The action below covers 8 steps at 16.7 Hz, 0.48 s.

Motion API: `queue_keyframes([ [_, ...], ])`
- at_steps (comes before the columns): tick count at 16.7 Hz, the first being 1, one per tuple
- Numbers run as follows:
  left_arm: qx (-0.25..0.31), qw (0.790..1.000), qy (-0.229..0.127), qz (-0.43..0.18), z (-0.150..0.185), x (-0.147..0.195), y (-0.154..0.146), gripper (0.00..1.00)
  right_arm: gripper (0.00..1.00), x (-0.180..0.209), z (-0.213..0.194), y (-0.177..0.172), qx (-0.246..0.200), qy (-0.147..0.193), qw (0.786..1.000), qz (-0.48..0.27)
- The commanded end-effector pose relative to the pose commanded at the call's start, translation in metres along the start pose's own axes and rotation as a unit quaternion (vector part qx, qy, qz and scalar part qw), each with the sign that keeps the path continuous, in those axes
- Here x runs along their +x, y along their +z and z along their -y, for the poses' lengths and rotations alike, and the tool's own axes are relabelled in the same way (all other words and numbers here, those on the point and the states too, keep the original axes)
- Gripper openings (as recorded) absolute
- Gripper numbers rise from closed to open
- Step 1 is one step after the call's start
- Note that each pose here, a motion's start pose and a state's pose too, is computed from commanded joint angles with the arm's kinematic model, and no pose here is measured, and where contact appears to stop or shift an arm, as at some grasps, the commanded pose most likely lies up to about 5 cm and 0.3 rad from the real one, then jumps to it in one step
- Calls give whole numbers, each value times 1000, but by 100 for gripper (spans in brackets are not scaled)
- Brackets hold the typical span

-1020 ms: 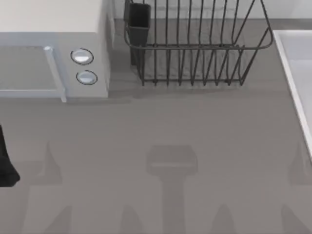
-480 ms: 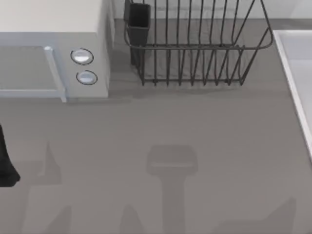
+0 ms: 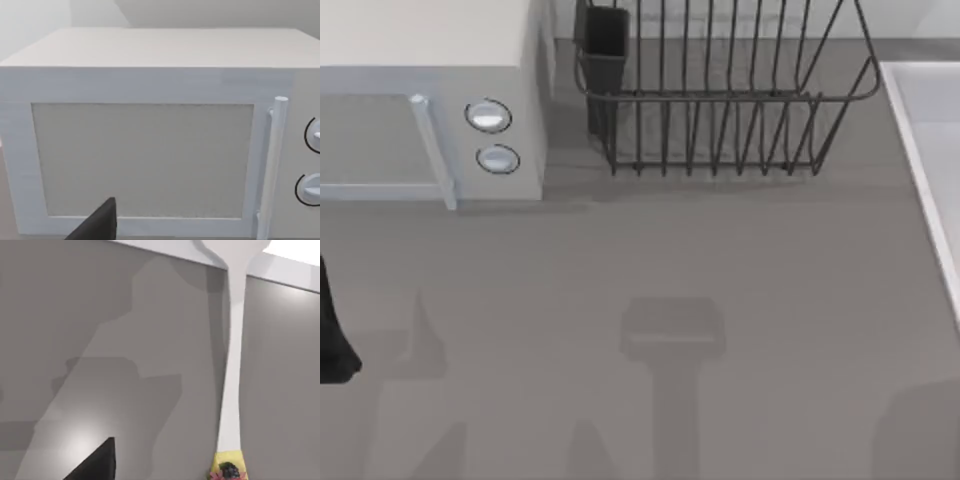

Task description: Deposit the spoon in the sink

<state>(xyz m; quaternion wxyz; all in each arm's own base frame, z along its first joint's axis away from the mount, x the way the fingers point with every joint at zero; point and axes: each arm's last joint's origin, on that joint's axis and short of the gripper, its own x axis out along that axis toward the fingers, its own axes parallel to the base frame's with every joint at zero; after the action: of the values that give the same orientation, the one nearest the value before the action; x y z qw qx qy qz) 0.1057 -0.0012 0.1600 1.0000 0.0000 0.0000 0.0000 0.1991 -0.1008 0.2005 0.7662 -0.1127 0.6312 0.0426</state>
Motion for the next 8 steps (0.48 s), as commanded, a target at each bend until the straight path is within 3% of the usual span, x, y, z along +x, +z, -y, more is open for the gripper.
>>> queue_keyframes([
  [4, 0, 1000, 0, 0, 0, 0, 0, 100, 100, 9, 25, 7, -11, 46, 997, -54],
  [8, 0, 1000, 0, 0, 0, 0, 0, 100, 100, 10, 29, 8, -13, 53, 997, -61],
])
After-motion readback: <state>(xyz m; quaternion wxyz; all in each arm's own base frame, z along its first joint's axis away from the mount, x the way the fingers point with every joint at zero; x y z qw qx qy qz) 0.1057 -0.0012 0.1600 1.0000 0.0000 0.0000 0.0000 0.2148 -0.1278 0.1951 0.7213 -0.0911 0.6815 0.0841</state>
